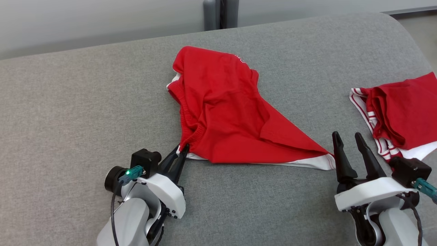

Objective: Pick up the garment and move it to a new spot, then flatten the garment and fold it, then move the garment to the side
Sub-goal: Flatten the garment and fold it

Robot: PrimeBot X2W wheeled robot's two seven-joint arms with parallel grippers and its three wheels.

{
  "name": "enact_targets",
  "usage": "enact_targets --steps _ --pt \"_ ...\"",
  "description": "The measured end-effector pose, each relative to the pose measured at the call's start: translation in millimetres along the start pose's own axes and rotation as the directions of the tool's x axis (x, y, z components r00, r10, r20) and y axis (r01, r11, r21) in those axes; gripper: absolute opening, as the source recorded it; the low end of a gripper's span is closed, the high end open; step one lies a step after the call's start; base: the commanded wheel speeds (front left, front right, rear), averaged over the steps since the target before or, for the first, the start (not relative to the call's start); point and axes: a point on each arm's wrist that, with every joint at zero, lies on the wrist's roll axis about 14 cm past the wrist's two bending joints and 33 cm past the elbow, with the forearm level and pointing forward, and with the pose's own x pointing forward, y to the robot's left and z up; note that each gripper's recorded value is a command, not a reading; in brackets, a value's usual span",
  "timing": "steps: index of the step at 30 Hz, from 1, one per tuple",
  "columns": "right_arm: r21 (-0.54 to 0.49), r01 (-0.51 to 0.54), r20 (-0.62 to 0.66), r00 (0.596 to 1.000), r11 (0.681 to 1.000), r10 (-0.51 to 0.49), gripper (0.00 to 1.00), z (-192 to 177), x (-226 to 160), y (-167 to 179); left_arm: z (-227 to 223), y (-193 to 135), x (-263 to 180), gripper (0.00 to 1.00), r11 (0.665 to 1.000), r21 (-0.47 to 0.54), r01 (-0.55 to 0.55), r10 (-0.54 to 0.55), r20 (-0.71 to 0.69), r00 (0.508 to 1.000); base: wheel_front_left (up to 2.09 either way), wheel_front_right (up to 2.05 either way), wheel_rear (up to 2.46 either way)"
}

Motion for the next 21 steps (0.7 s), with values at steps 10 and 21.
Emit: enact_targets --steps 10,21 --pt "0.101 0.075 -0.173 0.983 0.992 -0.057 1.00 -55.8 -17.7 -8.3 23.4 4.1 -20.7 0.00 0.992 -0.118 -0.046 0.058 0.100 0.993 0.00 0.00 0.00" --pt "0.112 0.051 -0.279 0.960 0.992 -0.018 1.00 -84.7 -25.3 2.9 25.0 4.7 -32.4 0.00 0.990 -0.130 -0.061 0.076 0.116 0.990 0.00 0.00 0.00"
